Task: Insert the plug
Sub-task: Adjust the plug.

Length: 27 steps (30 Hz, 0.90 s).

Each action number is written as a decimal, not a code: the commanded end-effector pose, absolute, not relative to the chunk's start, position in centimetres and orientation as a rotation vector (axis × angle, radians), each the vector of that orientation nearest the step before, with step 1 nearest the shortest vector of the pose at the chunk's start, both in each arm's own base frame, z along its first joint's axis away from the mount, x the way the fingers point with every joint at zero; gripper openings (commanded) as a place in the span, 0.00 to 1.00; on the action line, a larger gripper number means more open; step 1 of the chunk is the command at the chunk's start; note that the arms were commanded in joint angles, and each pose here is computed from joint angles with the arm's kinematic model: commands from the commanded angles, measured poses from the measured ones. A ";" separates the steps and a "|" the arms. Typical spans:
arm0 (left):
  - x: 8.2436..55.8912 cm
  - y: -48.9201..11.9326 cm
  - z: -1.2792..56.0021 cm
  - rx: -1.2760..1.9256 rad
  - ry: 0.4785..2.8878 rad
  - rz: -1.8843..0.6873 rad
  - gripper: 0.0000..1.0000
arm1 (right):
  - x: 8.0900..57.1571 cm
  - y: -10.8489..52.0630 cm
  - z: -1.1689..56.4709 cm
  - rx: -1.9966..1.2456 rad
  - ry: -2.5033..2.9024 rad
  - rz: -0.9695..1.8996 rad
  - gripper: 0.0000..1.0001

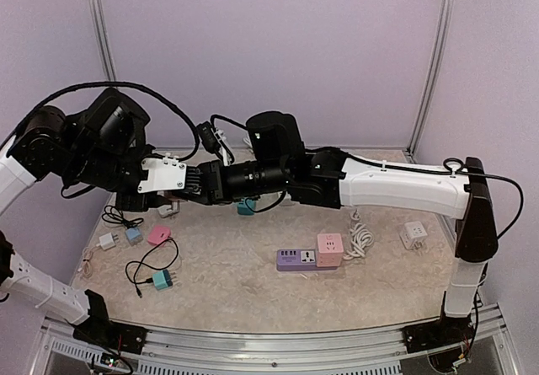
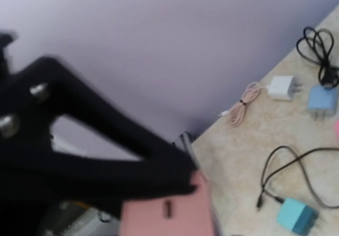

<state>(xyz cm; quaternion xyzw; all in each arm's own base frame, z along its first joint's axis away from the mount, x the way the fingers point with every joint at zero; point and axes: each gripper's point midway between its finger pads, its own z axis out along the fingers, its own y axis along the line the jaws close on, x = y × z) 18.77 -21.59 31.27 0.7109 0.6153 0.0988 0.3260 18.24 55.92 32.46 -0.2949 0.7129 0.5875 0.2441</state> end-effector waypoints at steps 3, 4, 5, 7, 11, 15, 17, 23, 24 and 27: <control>18.0 -21.4 33.4 1.829 1.579 0.212 0.00 | 17.8 57.3 32.8 -0.813 1.917 1.679 0.22; 18.1 -21.4 33.4 1.826 1.578 0.216 0.00 | 17.7 57.4 32.9 -0.822 1.914 1.683 0.16; 18.2 -21.4 33.5 1.818 1.578 0.223 0.00 | 17.6 57.5 32.9 -0.832 1.911 1.683 0.07; 18.4 -21.4 33.8 1.799 1.581 0.231 0.00 | 17.5 57.2 33.2 -0.848 1.899 1.666 0.00; 19.0 -21.3 34.8 1.728 1.596 0.220 0.78 | 17.6 56.2 33.9 -0.871 1.858 1.598 0.00; 19.6 -20.8 36.4 1.607 1.634 0.164 0.99 | 17.7 54.6 34.8 -0.944 1.798 1.470 0.00; 19.3 -20.7 37.4 1.548 1.659 0.073 0.99 | 17.5 53.6 36.2 -0.977 1.704 1.419 0.00; 15.1 -21.8 40.3 1.502 1.624 -0.367 0.91 | 15.5 51.0 41.5 -1.086 1.295 1.350 0.00; 14.6 -22.0 40.7 1.494 1.616 -0.414 0.86 | 15.2 50.7 42.1 -1.098 1.237 1.329 0.00; 13.3 -22.5 42.4 1.487 1.564 -0.532 0.71 | 14.6 49.7 44.2 -1.098 1.081 1.295 0.00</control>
